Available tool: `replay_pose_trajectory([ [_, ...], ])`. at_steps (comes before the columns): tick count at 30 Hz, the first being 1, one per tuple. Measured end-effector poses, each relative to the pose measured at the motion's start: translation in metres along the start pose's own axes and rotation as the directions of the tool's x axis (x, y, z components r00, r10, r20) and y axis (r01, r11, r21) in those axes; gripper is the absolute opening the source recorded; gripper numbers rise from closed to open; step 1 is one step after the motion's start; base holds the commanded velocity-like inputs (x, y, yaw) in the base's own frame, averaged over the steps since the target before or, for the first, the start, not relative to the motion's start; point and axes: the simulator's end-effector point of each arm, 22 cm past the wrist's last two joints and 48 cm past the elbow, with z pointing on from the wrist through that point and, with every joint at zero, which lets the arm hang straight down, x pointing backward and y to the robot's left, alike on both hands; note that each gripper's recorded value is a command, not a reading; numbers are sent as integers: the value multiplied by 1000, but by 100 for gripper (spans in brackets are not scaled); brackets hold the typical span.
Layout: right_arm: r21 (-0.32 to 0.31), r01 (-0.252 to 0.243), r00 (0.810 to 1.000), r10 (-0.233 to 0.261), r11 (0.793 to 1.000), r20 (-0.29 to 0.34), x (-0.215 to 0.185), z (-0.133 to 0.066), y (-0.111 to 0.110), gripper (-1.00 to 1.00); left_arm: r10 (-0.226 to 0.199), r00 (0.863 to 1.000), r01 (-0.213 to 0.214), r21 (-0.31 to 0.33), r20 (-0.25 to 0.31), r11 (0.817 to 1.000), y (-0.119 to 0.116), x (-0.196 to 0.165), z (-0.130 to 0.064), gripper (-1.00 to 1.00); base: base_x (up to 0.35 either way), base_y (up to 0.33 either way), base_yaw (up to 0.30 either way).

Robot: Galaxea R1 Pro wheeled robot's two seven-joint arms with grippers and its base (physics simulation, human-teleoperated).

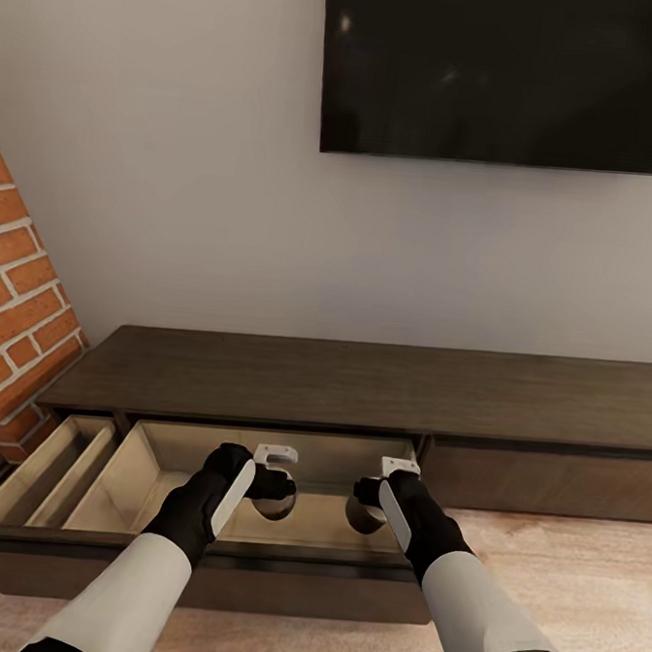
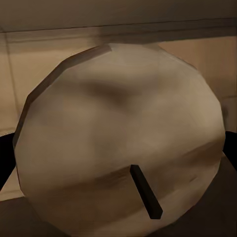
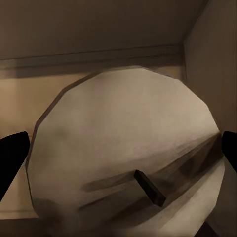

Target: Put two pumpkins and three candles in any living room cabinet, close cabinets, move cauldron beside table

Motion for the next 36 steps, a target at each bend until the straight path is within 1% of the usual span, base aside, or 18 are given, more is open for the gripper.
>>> replay_pose_trajectory([
  [4, 1, 0, 1000, 0, 1000, -16, 7, 7, -1, -100, -4, 1000, 4, 1, -16, 1000, 1, 6, 8, -100, 0, 0, 0],
  [13, -3, 0, 1000, 0, 1000, -16, 7, 7, 0, -100, -2, 1000, 2, -1, -16, 1000, 2, 6, 8, -100, 7, 0, 0],
  [18, -3, 0, 1000, 0, 1000, -15, 7, 7, 0, -100, -1, 1000, 1, -1, -16, 1000, 2, 6, 8, -100, 163, 0, 0],
  [36, -3, 0, 1000, 0, 1000, -15, 7, 7, 0, -100, -1, 1000, 1, -2, -16, 1000, 2, 6, 8, -100, 82, 0, 0],
])
